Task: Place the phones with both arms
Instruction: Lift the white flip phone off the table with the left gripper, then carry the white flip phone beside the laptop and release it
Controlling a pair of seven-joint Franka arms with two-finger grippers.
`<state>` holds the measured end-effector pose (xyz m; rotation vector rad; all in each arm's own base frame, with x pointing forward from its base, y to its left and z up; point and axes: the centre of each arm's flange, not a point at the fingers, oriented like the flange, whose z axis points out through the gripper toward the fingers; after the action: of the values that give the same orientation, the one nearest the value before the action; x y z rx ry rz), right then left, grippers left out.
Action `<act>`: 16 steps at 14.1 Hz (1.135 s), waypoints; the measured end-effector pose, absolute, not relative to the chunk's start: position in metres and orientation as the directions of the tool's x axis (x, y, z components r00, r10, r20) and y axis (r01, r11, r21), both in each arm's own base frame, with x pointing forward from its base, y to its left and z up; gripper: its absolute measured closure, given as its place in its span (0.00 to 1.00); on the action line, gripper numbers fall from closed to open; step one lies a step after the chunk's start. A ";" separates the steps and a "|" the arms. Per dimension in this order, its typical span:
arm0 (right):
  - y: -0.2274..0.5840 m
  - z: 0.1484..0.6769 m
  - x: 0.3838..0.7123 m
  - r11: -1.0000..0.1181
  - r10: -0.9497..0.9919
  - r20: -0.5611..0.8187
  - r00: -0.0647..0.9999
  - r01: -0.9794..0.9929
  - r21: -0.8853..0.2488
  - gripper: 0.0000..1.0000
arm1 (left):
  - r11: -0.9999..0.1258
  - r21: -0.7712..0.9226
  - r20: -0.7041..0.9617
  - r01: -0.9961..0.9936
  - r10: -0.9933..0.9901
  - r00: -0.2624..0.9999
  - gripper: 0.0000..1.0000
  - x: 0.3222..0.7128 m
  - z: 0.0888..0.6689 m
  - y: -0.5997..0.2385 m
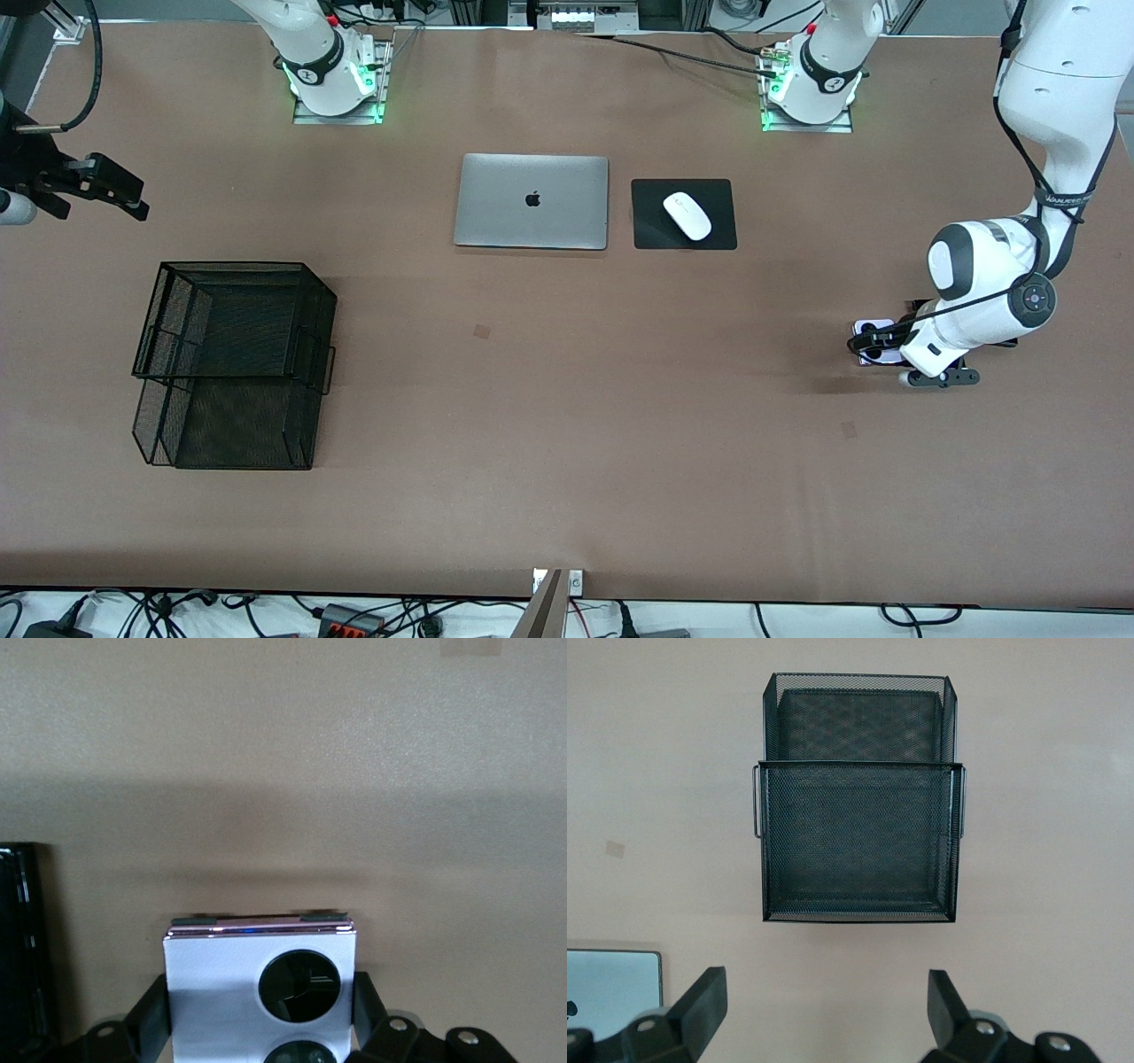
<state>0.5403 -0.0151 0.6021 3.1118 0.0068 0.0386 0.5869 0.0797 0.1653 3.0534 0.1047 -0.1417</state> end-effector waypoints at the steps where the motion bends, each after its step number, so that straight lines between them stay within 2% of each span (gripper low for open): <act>1: -0.015 0.602 0.540 -1.000 0.005 0.025 1.000 0.004 0.030 0.00 | -0.994 0.080 -0.102 0.074 0.066 0.993 0.17 0.588 0.167 0.079; 4: -0.015 0.603 0.540 -1.000 0.005 0.027 1.000 0.004 0.030 0.00 | -0.988 0.076 -0.218 0.135 0.116 0.969 0.17 0.603 0.191 0.072; 6: -0.014 0.603 0.541 -1.000 0.007 0.028 1.000 0.006 0.030 0.00 | -0.977 0.066 -0.268 0.202 0.177 0.947 0.17 0.620 0.219 0.040; 9: -0.013 0.602 0.541 -1.000 0.008 0.027 1.000 0.007 0.030 0.00 | -0.954 0.043 -0.328 0.295 0.266 0.906 0.17 0.643 0.292 -0.050; 11: -0.013 0.601 0.541 -1.000 0.008 0.026 1.000 0.008 0.030 0.00 | -0.926 0.089 -0.340 0.367 0.318 0.885 0.17 0.653 0.336 -0.111; 13: -0.013 0.601 0.542 -1.000 0.009 0.025 1.000 0.008 0.030 0.00 | -0.908 0.155 -0.369 0.388 0.311 0.876 0.17 0.653 0.354 -0.162; 16: -0.013 0.600 0.542 -1.000 0.009 0.025 1.000 0.008 0.030 0.00 | -0.870 0.169 -0.415 0.464 0.364 0.834 0.17 0.649 0.355 -0.246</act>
<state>0.5420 -0.0127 0.6005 3.1113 0.0136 0.0392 0.6491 -0.2463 0.3549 2.7518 0.6337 -0.5458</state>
